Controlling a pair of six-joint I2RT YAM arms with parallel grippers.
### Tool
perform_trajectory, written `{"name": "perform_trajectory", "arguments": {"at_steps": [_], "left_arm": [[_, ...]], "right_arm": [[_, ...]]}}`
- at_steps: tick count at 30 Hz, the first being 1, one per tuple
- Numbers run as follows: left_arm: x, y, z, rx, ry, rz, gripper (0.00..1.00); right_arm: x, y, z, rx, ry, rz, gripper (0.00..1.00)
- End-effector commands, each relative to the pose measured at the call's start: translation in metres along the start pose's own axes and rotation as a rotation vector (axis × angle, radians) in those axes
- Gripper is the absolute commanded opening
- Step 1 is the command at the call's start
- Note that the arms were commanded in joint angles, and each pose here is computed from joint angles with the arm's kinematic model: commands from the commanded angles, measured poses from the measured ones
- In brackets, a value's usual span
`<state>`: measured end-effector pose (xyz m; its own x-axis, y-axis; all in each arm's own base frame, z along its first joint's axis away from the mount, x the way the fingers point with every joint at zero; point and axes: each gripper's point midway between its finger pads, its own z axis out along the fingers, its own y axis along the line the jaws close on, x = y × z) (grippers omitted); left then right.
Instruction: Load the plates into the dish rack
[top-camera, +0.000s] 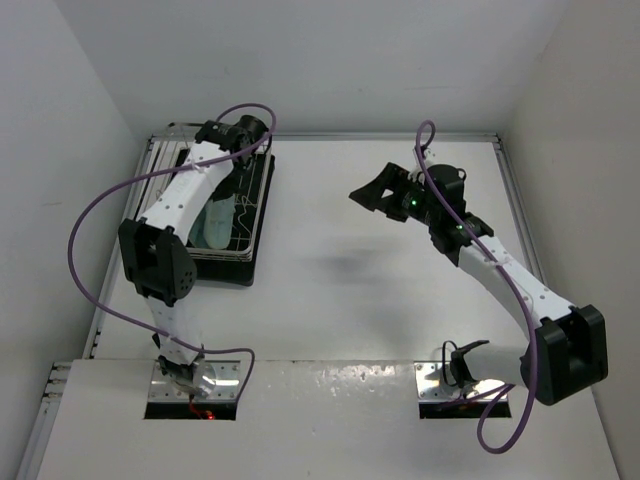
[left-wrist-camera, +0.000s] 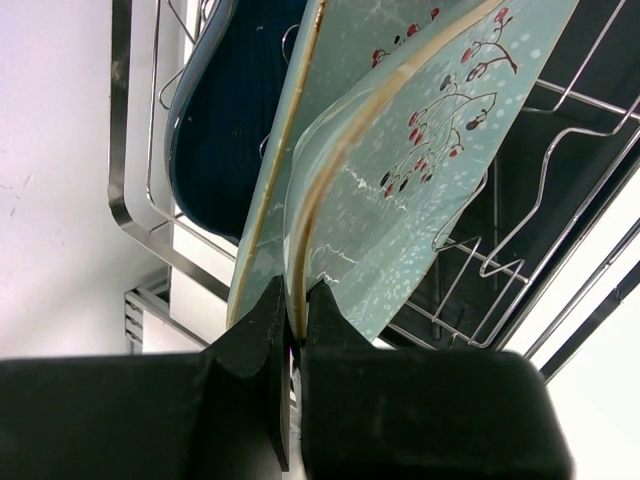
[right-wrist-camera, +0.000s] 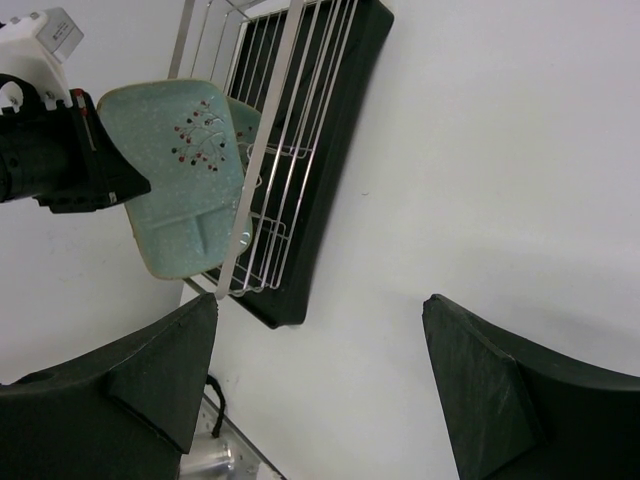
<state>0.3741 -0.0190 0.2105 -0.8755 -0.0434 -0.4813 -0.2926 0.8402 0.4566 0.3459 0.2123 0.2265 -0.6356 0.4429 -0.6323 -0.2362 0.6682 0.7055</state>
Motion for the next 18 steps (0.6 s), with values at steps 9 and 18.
{"name": "perform_trajectory", "arguments": {"at_steps": [9, 18], "left_arm": [[-0.024, 0.046, -0.040, -0.160, -0.232, -0.164, 0.00], [-0.009, 0.035, -0.015, -0.231, -0.178, -0.094, 0.00]], "right_arm": [[-0.014, 0.011, -0.004, -0.022, -0.050, -0.024, 0.83], [-0.012, 0.011, -0.005, -0.019, -0.045, -0.025, 0.83]]}}
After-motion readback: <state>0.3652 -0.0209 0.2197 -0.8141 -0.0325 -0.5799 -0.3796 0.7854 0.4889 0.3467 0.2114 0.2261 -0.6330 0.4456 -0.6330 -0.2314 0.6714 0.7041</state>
